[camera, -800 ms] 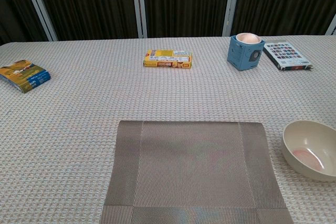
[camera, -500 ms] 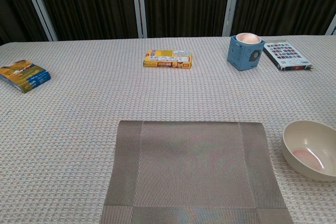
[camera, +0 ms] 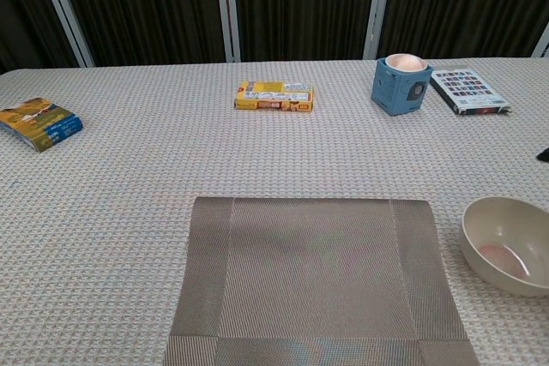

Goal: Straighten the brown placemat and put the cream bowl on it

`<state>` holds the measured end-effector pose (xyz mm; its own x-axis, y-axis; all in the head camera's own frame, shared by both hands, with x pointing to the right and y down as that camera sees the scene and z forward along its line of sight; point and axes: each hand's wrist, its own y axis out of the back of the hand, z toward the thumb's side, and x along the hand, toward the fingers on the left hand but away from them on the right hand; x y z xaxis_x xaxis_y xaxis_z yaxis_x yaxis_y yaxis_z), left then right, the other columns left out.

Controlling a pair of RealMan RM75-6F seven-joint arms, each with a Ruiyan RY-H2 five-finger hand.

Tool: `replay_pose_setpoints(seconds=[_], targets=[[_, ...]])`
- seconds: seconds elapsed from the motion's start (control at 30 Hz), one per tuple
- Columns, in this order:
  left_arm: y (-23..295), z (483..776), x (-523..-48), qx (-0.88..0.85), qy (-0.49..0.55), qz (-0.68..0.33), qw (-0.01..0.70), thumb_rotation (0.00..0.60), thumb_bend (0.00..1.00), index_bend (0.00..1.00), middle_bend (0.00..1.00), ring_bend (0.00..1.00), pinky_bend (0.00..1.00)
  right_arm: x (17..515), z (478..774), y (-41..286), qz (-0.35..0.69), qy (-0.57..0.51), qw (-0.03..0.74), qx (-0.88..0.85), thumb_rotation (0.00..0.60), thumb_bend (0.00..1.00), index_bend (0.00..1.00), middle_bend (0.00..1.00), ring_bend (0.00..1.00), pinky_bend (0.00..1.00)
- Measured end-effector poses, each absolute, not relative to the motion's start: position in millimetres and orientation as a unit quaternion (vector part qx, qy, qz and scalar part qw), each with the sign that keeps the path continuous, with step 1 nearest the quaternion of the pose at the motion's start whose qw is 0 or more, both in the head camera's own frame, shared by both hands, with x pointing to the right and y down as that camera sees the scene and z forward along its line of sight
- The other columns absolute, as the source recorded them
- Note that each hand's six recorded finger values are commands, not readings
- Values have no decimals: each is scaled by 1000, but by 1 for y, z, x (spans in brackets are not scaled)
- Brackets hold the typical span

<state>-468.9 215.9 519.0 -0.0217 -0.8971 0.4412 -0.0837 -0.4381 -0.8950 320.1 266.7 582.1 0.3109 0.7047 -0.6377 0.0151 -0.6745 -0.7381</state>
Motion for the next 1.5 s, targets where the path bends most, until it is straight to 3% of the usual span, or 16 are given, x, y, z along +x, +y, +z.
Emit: replay_pose_setpoints(seconds=[0.23, 0.4, 0.53, 0.7, 0.8, 1.23, 1.5], targets=[[214, 524, -464, -611, 398, -591, 345, 600, 0, 0, 0, 0, 0, 304, 616, 284, 527, -191, 331, -759, 600, 0, 51, 0, 0, 0], [213, 525, -463, -608, 396, -592, 350, 600, 0, 0, 0, 0, 0, 304, 632, 288, 533, -181, 340, -753, 600, 0, 130, 0, 0, 0], [214, 526, -462, -607, 396, -593, 351, 600, 0, 0, 0, 0, 0, 305, 642, 289, 541, -180, 340, -748, 600, 23, 341, 0, 0, 0], [213, 524, -463, -604, 400, -592, 353, 600, 0, 0, 0, 0, 0, 301, 653, 289, 543, -186, 345, -743, 600, 189, 642, 0, 0, 0], [213, 524, -463, -603, 400, -593, 354, 600, 0, 0, 0, 0, 0, 298, 659, 287, 542, -195, 355, -736, 600, 232, 722, 0, 0, 0], [213, 524, -464, -602, 403, -593, 352, 600, 0, 0, 0, 0, 0, 294, 657, 271, 516, -265, 388, -716, 600, 233, 745, 0, 0, 0], [213, 525, -464, -602, 401, -594, 350, 600, 0, 0, 0, 0, 0, 308, 643, 223, 507, -312, 420, -685, 600, 232, 745, 0, 0, 0]])
